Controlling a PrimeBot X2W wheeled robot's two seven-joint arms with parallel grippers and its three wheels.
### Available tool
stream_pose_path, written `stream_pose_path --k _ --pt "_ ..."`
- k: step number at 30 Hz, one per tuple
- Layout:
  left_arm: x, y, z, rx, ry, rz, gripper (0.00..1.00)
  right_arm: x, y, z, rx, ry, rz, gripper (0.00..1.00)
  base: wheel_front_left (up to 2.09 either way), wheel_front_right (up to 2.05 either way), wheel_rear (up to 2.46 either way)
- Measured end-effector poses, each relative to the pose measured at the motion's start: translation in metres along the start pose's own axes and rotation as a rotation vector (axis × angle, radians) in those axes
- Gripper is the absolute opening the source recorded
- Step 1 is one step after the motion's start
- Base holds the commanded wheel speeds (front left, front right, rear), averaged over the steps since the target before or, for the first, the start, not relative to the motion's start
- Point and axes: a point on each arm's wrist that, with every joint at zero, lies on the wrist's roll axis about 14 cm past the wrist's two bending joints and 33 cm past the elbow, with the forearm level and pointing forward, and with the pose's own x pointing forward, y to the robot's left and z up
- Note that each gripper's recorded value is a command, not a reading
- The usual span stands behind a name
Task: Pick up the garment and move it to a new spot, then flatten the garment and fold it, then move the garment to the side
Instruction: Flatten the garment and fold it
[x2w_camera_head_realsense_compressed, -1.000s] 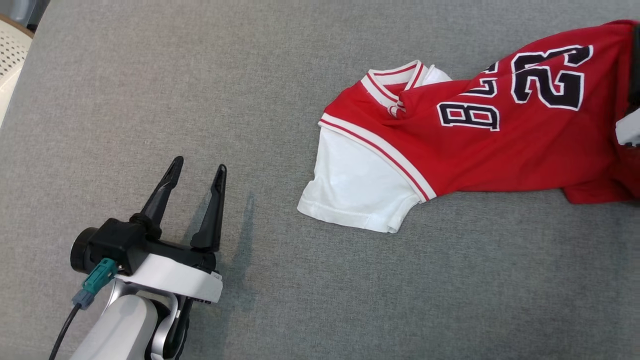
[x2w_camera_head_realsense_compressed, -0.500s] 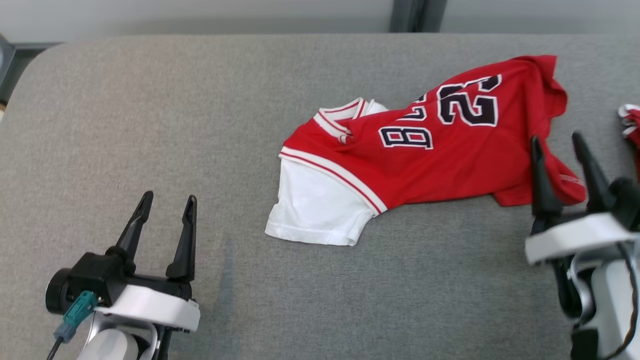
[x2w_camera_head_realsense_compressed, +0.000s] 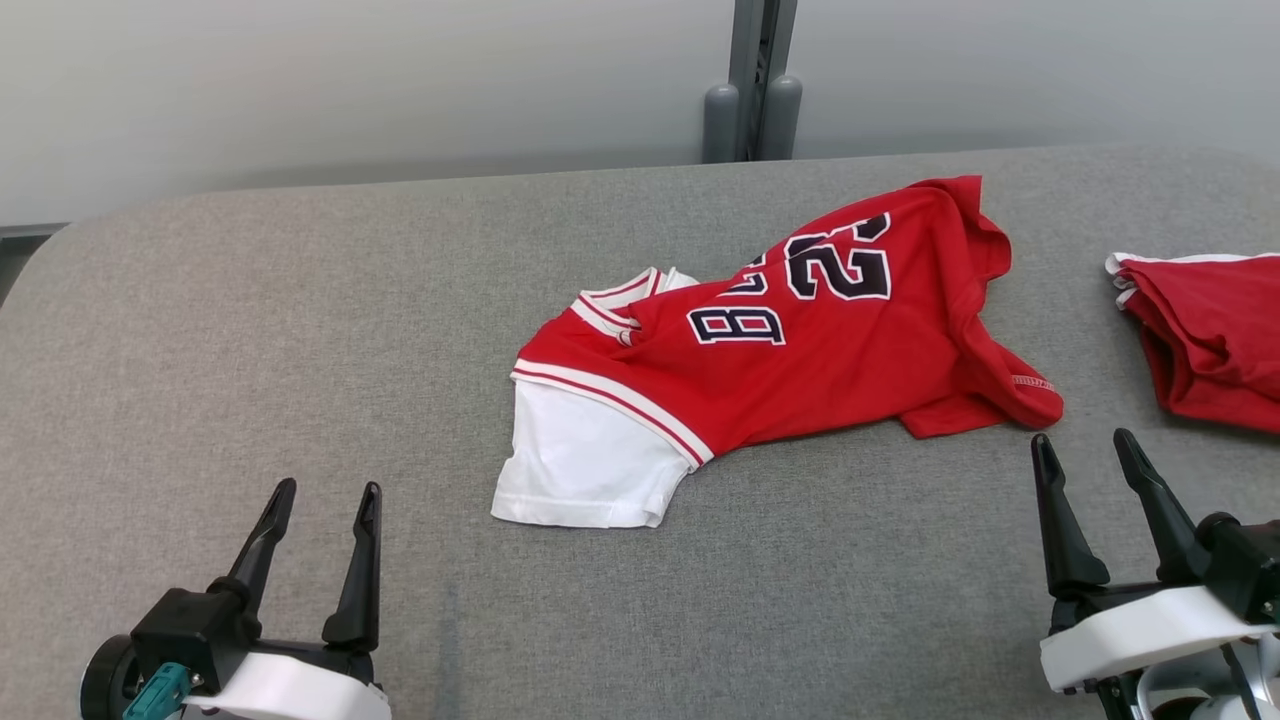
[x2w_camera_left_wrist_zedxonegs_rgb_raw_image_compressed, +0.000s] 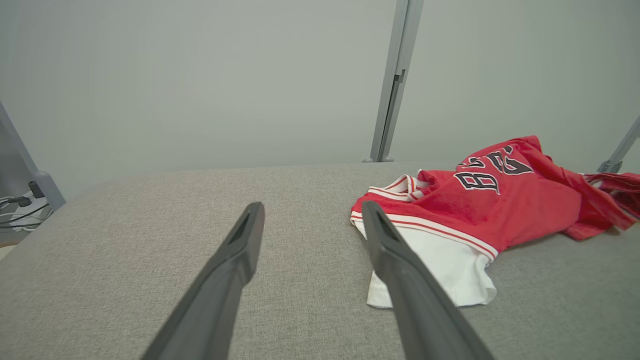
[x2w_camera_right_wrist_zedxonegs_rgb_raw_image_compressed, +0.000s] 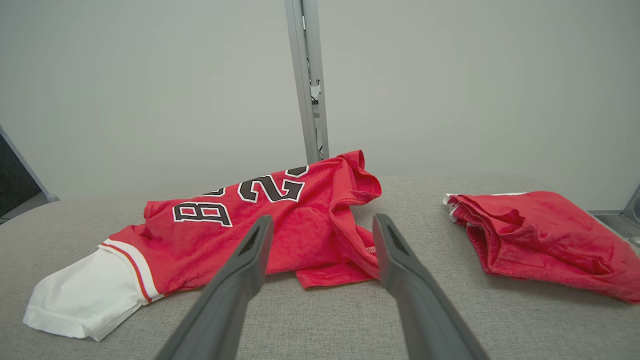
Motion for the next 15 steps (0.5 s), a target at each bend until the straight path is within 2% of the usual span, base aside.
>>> stream_pose_path --k 10,15 --pt "0.000 -0.007 0.000 0.000 0.018 -0.027 1.00 -0.002 0.002 0.006 0.020 -0.008 0.003 1.00 0.00 0.00 0.00" --pt "0.017 -0.030 -0.001 0.005 0.037 -0.128 1.00 0.002 0.003 0.003 0.028 0.000 0.007 1.00 0.00 0.00 0.00"
